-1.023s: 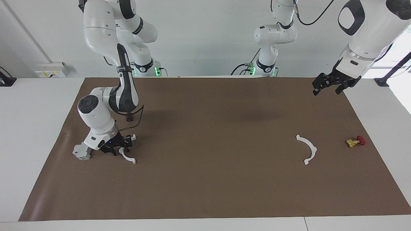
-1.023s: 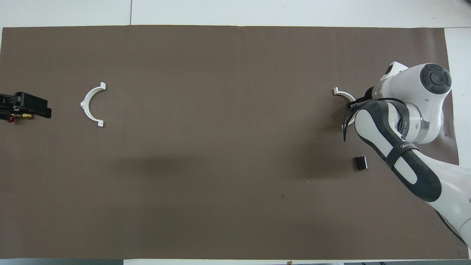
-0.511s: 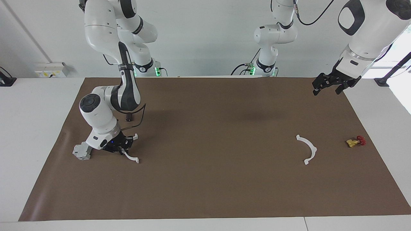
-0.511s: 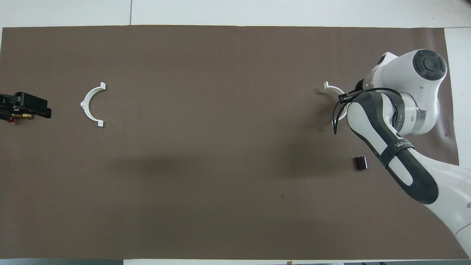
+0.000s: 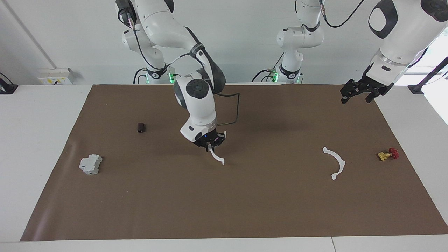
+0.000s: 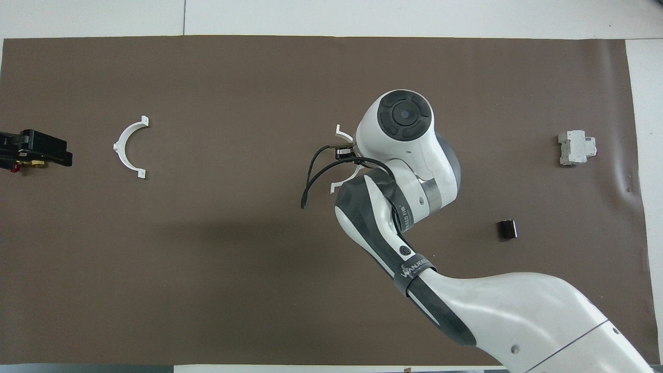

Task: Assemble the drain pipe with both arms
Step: 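Grasp the white clamp half and carry it toward the table centre, then set the clamp half down at centre while the left gripper grasps the other, then carry the second clamp half with the left gripper toward the first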

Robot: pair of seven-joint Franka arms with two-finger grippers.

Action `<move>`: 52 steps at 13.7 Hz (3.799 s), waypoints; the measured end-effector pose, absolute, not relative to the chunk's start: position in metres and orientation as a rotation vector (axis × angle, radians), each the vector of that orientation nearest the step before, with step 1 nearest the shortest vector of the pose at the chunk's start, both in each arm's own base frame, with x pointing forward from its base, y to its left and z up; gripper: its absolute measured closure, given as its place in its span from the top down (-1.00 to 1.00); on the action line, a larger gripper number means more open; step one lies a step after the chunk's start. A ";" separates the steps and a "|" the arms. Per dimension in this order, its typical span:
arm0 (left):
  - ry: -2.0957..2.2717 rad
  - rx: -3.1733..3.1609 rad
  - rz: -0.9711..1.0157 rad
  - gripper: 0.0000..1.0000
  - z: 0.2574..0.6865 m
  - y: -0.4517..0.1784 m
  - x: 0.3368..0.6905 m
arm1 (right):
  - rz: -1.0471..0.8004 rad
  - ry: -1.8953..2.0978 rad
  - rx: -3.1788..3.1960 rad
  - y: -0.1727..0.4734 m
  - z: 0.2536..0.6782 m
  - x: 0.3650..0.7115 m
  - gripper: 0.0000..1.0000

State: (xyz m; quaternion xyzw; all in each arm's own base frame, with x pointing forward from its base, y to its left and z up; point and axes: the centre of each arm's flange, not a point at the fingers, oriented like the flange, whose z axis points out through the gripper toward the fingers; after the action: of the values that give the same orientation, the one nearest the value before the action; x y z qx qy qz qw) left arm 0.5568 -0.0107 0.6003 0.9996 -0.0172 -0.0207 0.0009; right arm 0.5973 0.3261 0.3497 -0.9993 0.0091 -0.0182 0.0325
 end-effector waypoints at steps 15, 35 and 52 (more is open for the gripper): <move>-0.058 3.137 -0.114 1.00 0.601 -0.012 0.550 | -0.086 -0.159 -3.105 0.295 0.302 0.606 -0.59; -0.101 3.126 0.352 0.79 0.336 0.007 0.614 | -0.052 0.049 -3.137 0.221 0.494 0.608 1.00; -0.084 3.129 0.359 -0.61 0.333 0.022 0.620 | 0.055 0.097 -3.163 0.058 0.620 0.550 1.00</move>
State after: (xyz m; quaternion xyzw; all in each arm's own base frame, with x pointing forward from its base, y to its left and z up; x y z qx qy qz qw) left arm 0.6196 0.0218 0.3328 0.9931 -0.0268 0.1140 -0.0047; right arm 0.5504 0.0580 0.6200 -0.9993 0.0306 0.0173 -0.0118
